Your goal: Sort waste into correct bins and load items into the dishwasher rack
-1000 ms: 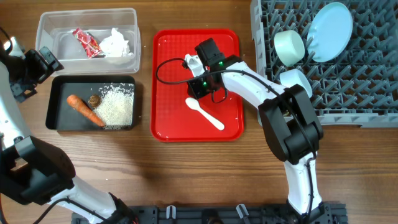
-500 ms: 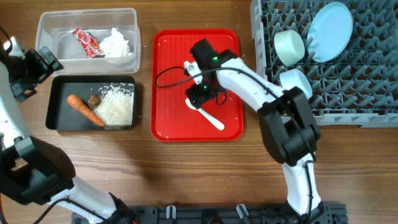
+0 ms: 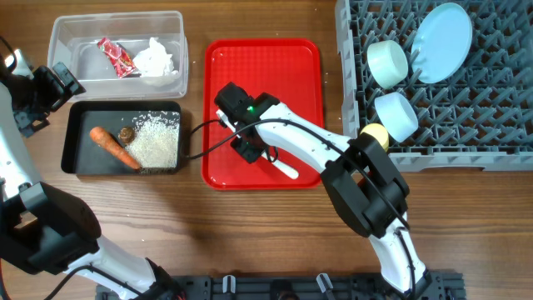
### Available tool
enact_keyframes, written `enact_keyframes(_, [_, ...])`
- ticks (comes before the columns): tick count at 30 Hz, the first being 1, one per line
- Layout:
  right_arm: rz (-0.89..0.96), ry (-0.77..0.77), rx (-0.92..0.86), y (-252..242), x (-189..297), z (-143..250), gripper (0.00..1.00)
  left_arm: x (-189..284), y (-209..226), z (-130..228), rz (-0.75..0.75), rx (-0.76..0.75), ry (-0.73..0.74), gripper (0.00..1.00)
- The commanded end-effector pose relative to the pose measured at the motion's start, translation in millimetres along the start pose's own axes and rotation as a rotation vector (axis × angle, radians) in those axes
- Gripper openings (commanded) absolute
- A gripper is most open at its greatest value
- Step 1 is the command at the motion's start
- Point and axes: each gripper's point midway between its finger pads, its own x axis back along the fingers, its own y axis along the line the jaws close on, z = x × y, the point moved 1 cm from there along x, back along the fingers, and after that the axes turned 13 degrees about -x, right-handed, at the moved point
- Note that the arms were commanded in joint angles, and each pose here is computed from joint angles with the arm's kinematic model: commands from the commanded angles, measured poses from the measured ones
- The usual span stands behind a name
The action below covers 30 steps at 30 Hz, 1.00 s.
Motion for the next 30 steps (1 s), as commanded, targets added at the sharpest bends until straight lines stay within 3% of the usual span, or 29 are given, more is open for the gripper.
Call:
enact_keyframes(1, [0.08,0.079,-0.02,-15.8,-31.5,17.0,0.28,12.0,-2.5,-1.6,0.0,-0.005,-0.033,1.0])
enact_keyframes(8, [0.079,0.041,-0.051,-24.9,-1.3,0.0,0.2,12.0,-2.5,-1.6,0.0,-0.005,-0.033,1.0])
enact_keyframes(14, [0.076,-0.068,-0.155,-66.8,86.2,-28.5,0.2,12.0,-2.4,-1.6,0.0,-0.005,-0.033,1.0])
enact_keyframes(19, [0.083,-0.246,-0.286,-120.6,170.2,-41.1,0.21,12.0,-2.4,-1.6,0.0,-0.005,-0.033,1.0])
enact_keyframes(25, [0.141,-0.348,-0.636,-228.4,227.3,-5.4,0.21,12.0,-2.4,-1.6,0.0,-0.005,-0.033,1.0])
enact_keyframes(30, [0.17,-0.31,-1.059,-322.3,227.7,56.9,0.21,12.0,-2.4,-1.6,0.0,-0.005,-0.033,1.0])
